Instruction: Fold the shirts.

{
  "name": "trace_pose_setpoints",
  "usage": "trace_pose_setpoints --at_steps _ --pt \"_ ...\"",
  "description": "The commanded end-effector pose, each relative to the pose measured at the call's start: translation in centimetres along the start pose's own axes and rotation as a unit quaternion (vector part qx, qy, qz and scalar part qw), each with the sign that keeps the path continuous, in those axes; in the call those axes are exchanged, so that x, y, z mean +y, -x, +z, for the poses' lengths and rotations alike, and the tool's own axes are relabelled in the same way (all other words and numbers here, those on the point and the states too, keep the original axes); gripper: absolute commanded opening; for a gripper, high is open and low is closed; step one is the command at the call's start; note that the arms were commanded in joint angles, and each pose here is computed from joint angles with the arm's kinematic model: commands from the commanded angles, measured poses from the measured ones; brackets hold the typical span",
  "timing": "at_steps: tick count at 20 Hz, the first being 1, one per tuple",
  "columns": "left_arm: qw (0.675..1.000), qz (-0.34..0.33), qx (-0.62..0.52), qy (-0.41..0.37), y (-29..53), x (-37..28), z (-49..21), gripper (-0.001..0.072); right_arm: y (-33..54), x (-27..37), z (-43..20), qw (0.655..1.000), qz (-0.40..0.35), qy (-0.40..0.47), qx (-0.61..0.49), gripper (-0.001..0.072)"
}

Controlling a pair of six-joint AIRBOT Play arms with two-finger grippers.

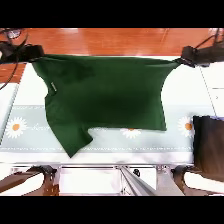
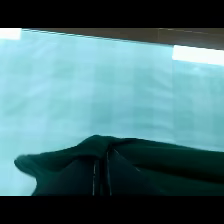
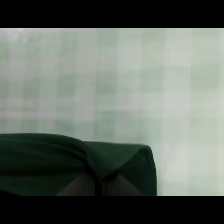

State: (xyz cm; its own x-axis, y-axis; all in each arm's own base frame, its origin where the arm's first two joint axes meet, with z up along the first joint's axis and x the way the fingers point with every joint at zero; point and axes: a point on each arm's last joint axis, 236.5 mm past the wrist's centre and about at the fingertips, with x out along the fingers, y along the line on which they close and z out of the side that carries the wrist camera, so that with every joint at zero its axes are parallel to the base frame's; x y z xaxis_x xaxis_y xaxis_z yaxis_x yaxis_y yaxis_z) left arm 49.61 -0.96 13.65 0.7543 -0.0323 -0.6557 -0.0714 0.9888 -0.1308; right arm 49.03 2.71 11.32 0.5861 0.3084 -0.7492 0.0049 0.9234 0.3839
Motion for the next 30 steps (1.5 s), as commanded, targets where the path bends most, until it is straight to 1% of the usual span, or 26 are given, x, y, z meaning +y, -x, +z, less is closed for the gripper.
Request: trace_pose_setpoints --at_steps 1,5,10,14,15,18,19,22,23,24,25,28,30 --pt "0.997 -0.009 0.019 0.071 -6.6 -0.5 0.2 0.002 -6.7 -1.0 3.3 0.999 0.029 -0.042 -0.007 0.0021" --pt "0.991 -0.037 0.047 0.118 -10.0 -1.8 -1.7 0.002 -10.8 -1.3 3.3 0.995 0.055 -0.077 0.013 0.0021" --pt "0.983 -0.04 0.112 0.138 -12.5 -2.2 -5.7 0.0021 -13.3 -1.8 0.8 0.994 0.055 -0.078 0.055 0.0021" --pt "0.977 -0.026 0.156 0.146 -11.6 -0.4 -7.4 0.0021 -12.8 -2.8 -1.1 0.991 0.053 -0.082 0.097 0.0022" --pt "0.975 -0.022 0.171 0.142 -11.0 0.4 -7.9 0.0021 -12.4 -3.3 -1.9 0.988 0.054 -0.084 0.117 0.0022" --pt "0.961 -0.027 0.268 0.069 -9.7 1.7 -12.7 0.0021 -11.9 -3.2 -5.7 0.978 0.06 -0.054 0.195 0.0022" --pt "0.953 -0.029 0.295 0.059 -9.7 1.8 -14.4 0.0021 -12.3 -3.2 -7.0 0.973 0.058 -0.049 0.219 0.0022" --pt "0.933 -0.028 0.352 0.066 -9.8 1.9 -18.5 0.0022 -13.9 -3.5 -9.2 0.965 0.04 -0.052 0.253 0.0022" --pt "0.927 -0.027 0.369 0.066 -9.5 2.0 -19.3 0.0112 -14.3 -3.5 -9.2 0.965 0.038 -0.062 0.252 0.0075" --pt "0.921 -0.025 0.384 0.066 -9.1 2.2 -19.9 0.0486 -14.4 -3.4 -9.2 0.964 0.036 -0.075 0.253 0.0399" --pt "0.915 -0.021 0.397 0.066 -8.5 2.8 -20.1 0.0702 -14.0 -3.4 -9.0 0.964 0.039 -0.073 0.252 0.0617" --pt "0.9 -0.019 0.429 0.07 -5.6 4.6 -19.8 0.0702 -10.3 -5.4 -8.0 0.961 0.028 -0.084 0.261 0.0617" --pt "0.897 -0.023 0.436 0.073 -3.2 5.8 -19.7 0.0702 -6.5 -8.6 -7.9 0.96 -0.019 -0.079 0.267 0.0617"
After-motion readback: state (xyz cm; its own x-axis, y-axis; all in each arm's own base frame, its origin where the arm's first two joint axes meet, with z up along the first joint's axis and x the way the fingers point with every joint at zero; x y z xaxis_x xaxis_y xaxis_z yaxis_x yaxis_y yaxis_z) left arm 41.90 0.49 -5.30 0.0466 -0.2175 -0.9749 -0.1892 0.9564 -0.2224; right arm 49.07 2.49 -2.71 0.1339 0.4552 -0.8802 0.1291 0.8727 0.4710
